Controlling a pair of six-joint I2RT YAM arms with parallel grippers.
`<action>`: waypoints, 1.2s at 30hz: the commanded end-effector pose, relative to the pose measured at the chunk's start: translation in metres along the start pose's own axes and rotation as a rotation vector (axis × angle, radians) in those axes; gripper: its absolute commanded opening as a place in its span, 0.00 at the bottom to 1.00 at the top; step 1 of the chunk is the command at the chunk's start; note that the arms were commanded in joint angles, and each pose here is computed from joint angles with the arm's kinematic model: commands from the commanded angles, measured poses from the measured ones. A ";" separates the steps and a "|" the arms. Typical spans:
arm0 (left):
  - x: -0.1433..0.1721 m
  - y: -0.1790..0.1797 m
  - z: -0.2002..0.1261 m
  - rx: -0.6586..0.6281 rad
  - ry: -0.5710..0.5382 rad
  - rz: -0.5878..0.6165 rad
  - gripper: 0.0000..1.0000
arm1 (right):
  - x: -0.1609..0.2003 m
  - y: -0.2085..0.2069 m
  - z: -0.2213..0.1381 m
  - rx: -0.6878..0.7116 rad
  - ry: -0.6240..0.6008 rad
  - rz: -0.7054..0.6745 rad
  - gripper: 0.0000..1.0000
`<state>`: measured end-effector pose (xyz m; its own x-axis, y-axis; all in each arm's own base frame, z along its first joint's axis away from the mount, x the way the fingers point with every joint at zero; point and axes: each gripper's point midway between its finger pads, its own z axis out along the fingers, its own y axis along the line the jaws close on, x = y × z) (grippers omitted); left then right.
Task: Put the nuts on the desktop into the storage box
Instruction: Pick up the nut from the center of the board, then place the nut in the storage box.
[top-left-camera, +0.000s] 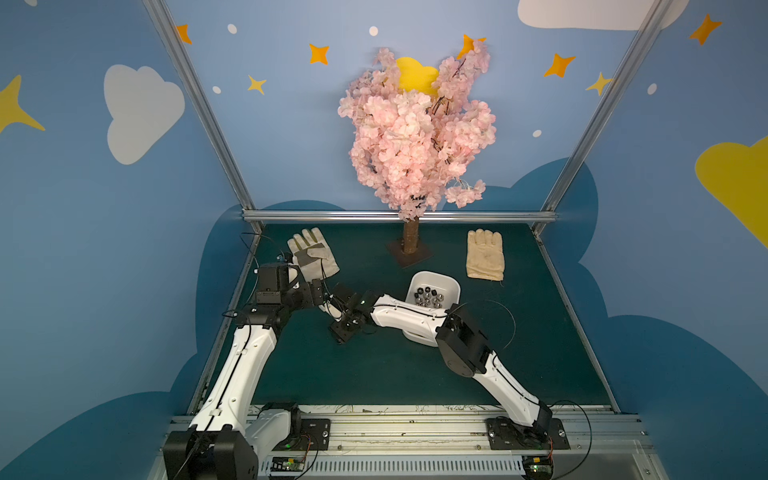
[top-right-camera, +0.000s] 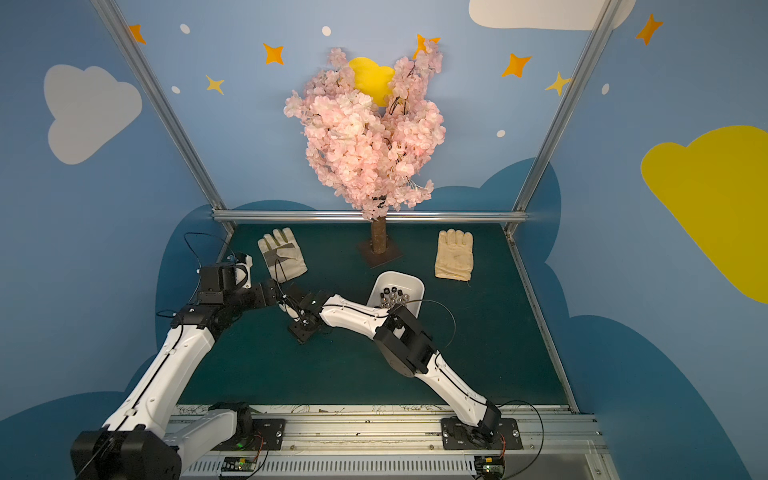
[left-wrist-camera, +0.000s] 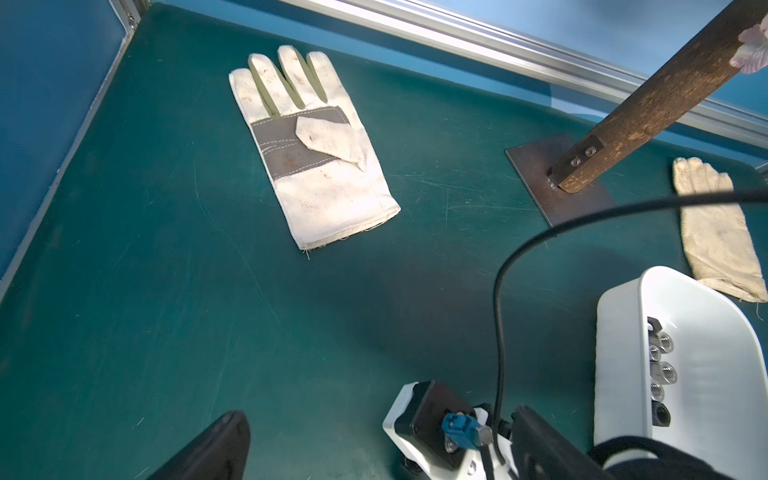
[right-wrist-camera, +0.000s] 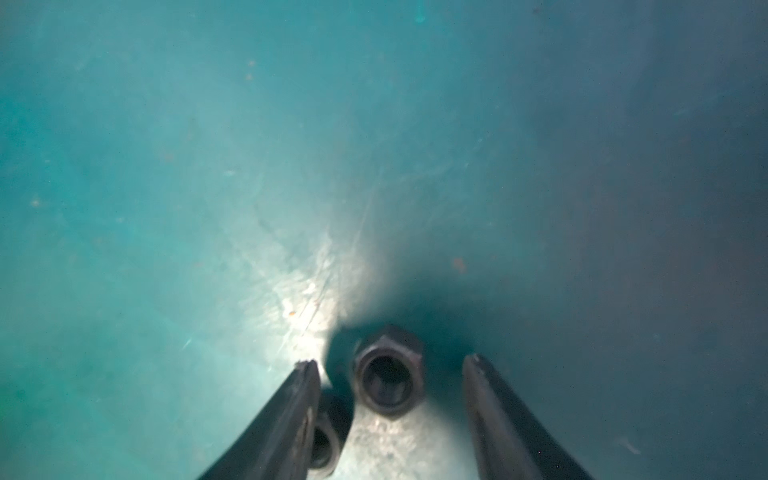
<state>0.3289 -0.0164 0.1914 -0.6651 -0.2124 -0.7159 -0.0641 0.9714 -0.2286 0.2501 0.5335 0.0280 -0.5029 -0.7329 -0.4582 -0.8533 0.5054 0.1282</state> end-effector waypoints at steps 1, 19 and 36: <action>-0.001 -0.003 -0.002 0.014 -0.015 0.004 1.00 | 0.024 -0.012 0.021 0.055 0.085 0.012 0.53; -0.001 -0.003 -0.002 0.011 -0.015 0.005 1.00 | -0.006 -0.059 -0.069 0.158 -0.102 0.149 0.17; 0.000 -0.004 -0.001 0.016 -0.012 0.004 1.00 | 0.111 -0.263 -0.186 0.500 -0.054 0.542 0.17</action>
<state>0.3288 -0.0176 0.1938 -0.6593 -0.2106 -0.7218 -0.0588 0.9715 -0.2298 0.3985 0.2600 0.1263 -0.7698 -0.3082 -0.5589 -0.3616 0.9322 -0.0159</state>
